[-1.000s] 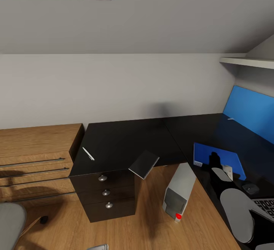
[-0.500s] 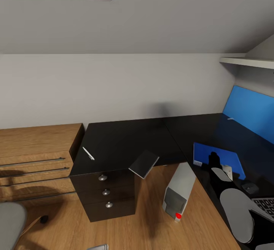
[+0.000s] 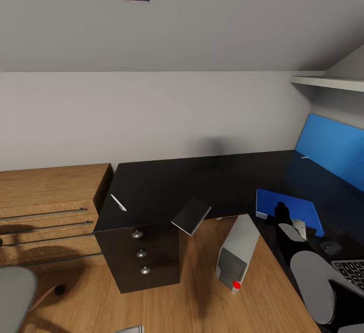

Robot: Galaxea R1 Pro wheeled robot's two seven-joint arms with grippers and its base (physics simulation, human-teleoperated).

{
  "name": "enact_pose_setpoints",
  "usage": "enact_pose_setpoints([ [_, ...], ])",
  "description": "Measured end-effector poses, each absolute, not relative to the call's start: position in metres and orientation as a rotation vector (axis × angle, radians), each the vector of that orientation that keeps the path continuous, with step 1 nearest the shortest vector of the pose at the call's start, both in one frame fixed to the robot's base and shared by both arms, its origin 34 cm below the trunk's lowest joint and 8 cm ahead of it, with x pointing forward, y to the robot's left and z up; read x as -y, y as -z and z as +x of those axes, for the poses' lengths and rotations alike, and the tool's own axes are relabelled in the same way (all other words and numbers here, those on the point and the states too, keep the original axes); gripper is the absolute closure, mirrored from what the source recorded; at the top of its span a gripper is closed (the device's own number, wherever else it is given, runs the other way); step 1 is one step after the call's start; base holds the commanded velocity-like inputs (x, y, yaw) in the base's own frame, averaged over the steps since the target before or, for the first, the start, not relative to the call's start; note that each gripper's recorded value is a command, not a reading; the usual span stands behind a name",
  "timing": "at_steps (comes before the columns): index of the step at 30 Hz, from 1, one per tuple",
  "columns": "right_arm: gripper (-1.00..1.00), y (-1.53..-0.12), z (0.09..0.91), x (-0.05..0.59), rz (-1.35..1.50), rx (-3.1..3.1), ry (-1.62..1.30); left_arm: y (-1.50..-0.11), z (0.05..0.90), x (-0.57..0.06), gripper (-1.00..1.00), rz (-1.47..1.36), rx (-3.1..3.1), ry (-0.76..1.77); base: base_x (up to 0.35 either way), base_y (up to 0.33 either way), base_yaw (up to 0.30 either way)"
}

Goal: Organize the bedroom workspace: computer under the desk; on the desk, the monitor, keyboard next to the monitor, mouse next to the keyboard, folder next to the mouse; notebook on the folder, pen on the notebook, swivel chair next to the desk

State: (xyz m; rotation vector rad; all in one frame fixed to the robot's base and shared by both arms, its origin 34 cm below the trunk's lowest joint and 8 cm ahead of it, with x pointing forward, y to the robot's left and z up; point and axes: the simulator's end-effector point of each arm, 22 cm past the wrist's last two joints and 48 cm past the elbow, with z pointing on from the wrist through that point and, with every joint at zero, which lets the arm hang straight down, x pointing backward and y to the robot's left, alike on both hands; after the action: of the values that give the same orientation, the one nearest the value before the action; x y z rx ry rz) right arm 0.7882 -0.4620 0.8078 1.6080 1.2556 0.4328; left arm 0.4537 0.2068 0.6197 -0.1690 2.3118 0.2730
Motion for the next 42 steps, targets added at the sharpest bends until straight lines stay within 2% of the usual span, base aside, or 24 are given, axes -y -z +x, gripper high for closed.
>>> enact_pose_setpoints([
  [10, -1.00, -0.801, 0.796, 0.422, 1.604, -1.295, -0.478, -0.620, 0.454, -0.207, -1.00, -0.169, -2.312, -0.274, -0.001, 0.000, 0.000],
  [20, -1.00, -0.788, 0.806, 0.325, 1.508, -1.455, -0.535, -0.620, 0.454, -0.208, -1.00, -0.172, -2.310, -0.275, 0.000, 0.000, 0.000],
  [42, -1.00, -0.772, 0.802, 0.252, 1.407, -1.586, -0.610, -0.620, 0.454, -0.207, -1.00, -0.170, -2.310, -0.273, 0.000, 0.000, 0.000],
])
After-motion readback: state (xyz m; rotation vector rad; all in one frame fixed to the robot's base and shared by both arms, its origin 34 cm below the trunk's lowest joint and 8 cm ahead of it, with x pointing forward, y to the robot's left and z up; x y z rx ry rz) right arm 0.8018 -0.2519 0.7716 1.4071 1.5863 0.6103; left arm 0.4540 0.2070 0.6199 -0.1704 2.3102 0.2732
